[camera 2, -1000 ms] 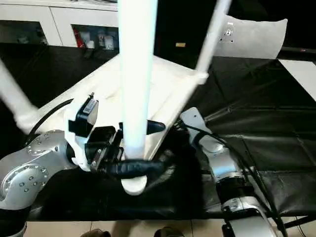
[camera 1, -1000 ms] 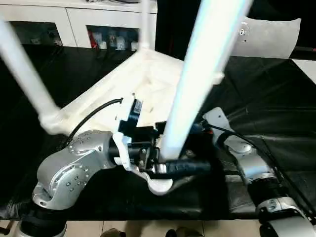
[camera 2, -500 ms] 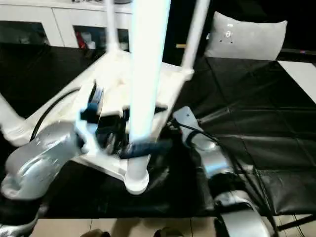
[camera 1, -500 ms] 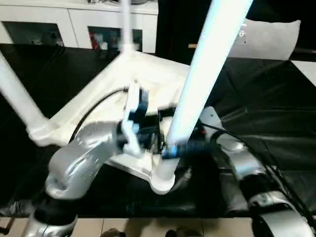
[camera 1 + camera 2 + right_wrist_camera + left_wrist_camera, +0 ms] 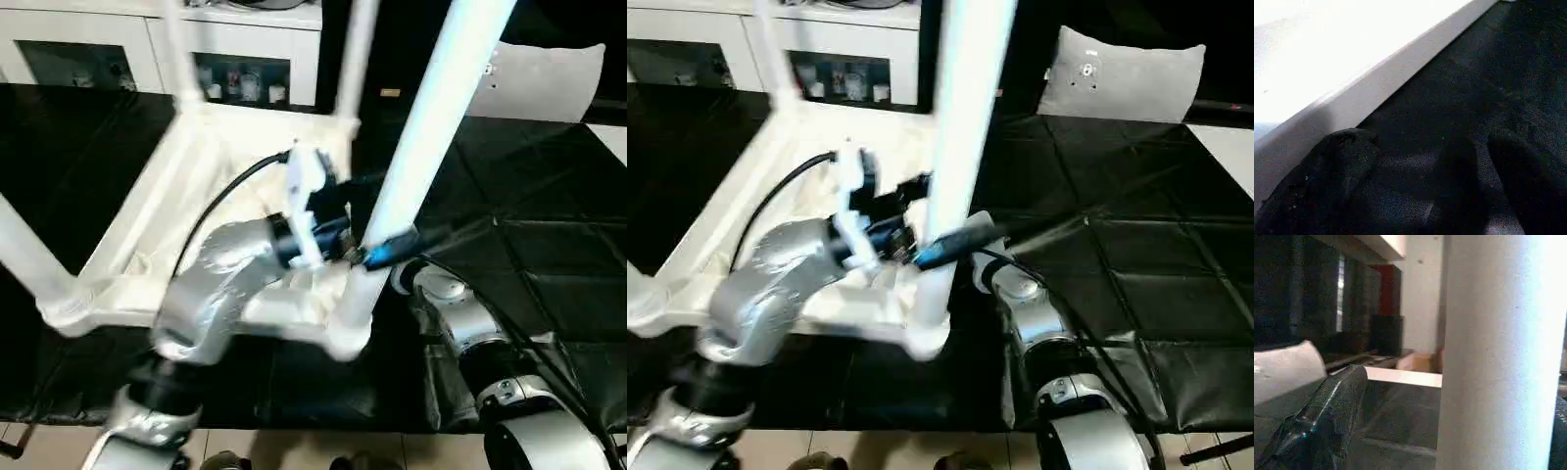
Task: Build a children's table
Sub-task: Rotate table base
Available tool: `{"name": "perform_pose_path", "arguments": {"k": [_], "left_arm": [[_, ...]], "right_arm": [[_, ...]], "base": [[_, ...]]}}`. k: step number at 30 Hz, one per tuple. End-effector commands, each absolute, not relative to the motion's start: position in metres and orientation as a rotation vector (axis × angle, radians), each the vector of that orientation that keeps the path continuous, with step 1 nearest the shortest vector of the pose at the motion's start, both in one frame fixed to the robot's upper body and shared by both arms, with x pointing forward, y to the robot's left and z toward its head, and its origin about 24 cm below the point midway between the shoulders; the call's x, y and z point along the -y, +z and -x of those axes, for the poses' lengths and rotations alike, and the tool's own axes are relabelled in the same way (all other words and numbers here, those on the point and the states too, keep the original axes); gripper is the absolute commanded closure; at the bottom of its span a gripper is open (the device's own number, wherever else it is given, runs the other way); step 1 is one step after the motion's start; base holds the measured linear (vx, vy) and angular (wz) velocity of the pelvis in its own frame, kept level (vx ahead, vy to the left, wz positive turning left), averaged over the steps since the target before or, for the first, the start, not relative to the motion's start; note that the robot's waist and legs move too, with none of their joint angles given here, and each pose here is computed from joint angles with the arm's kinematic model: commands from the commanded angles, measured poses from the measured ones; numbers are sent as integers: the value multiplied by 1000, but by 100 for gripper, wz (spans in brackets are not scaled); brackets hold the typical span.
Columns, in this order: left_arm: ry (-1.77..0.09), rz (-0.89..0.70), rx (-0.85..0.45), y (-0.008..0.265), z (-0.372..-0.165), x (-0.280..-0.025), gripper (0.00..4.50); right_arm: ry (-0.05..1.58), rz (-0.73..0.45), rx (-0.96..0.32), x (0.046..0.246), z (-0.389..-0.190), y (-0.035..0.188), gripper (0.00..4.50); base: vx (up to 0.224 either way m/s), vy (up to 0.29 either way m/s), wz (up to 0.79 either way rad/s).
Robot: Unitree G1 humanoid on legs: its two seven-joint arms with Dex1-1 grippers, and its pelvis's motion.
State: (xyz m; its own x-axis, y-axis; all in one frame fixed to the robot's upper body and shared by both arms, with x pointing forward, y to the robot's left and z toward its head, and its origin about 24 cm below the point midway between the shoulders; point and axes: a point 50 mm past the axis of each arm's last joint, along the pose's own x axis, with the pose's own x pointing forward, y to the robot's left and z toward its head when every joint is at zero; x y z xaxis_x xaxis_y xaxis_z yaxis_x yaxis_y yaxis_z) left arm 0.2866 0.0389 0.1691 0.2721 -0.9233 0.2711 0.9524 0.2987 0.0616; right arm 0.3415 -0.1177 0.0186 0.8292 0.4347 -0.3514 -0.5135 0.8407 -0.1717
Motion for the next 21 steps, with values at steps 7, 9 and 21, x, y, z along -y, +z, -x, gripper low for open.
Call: {"name": "perform_pose_path", "arguments": {"k": [7, 9, 21], "left_arm": [[-1004, 79, 278, 160, -315, -41, 4], [-941, 59, 261, 155, -320, -42, 4], [-1125, -9, 138, 121, -296, -50, 4]], "right_arm": [[377, 257, -370, 159, -334, 7, 0], [334, 254, -367, 175, -332, 8, 0], [344, 179, -158, 203, -315, 41, 0]], "base": [[0, 0, 0], [0, 0, 0], [0, 0, 0]]}}
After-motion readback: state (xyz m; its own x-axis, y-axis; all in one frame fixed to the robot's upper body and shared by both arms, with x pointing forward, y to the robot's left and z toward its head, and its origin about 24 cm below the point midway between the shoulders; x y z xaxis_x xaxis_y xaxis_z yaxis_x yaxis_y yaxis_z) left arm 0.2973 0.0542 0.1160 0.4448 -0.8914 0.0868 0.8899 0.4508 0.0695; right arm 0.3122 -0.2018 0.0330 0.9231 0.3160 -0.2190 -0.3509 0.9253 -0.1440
